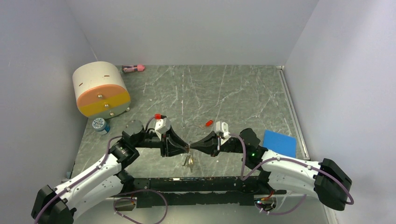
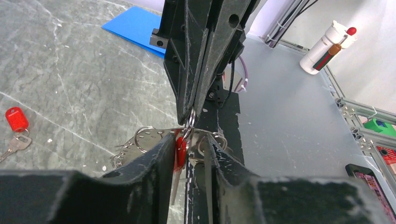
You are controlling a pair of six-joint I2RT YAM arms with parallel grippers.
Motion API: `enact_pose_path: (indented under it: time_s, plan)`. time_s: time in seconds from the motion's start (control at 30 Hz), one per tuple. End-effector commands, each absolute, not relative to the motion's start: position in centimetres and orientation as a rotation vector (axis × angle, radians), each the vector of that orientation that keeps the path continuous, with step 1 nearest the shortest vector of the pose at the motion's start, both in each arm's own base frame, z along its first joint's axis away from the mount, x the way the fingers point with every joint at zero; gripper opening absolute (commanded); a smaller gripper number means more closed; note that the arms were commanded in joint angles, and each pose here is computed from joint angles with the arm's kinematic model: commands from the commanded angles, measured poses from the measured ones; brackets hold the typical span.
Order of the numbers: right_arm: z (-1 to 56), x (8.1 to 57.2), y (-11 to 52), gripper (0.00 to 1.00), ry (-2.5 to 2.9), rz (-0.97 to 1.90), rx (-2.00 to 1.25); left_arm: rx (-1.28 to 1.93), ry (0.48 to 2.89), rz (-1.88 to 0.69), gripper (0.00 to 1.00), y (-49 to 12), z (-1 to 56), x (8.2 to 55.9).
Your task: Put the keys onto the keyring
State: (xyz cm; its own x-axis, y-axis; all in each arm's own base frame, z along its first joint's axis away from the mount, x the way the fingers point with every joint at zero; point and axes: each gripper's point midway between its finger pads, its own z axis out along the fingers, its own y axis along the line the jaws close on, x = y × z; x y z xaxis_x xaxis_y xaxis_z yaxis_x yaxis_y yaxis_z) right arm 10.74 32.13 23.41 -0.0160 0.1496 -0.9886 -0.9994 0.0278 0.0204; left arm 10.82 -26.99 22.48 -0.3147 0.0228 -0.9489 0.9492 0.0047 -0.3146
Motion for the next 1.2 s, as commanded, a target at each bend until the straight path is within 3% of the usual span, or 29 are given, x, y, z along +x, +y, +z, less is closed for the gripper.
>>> enact_pose_path:
  time_s: [0.0, 0.1, 0.27, 0.47, 1.17]
  plan:
    - [27.4, 10.5, 32.4, 0.00, 0.993, 1.274, -1.048, 1.098, 1.407, -1.371, 0.31, -27.2, 23.6, 11.3]
    - [27.5, 10.6, 32.3, 0.00, 0.995, 1.268, -1.047, 1.103, 1.446, -1.349, 0.23, -27.1, 22.9, 11.5]
    - [27.8, 10.5, 32.4, 0.00, 0.984, 1.279, -1.043, 1.099, 1.508, -1.312, 0.20, -26.6, 21.8, 11.7]
    - [28.2, 10.3, 32.4, 0.00, 0.970, 1.298, -1.034, 1.068, 1.544, -1.303, 0.03, -26.5, 21.3, 11.9]
    - [28.6, 10.0, 32.4, 0.00, 0.949, 1.318, -1.030, 1.118, 1.659, -1.304, 0.02, -28.3, 20.2, 11.1]
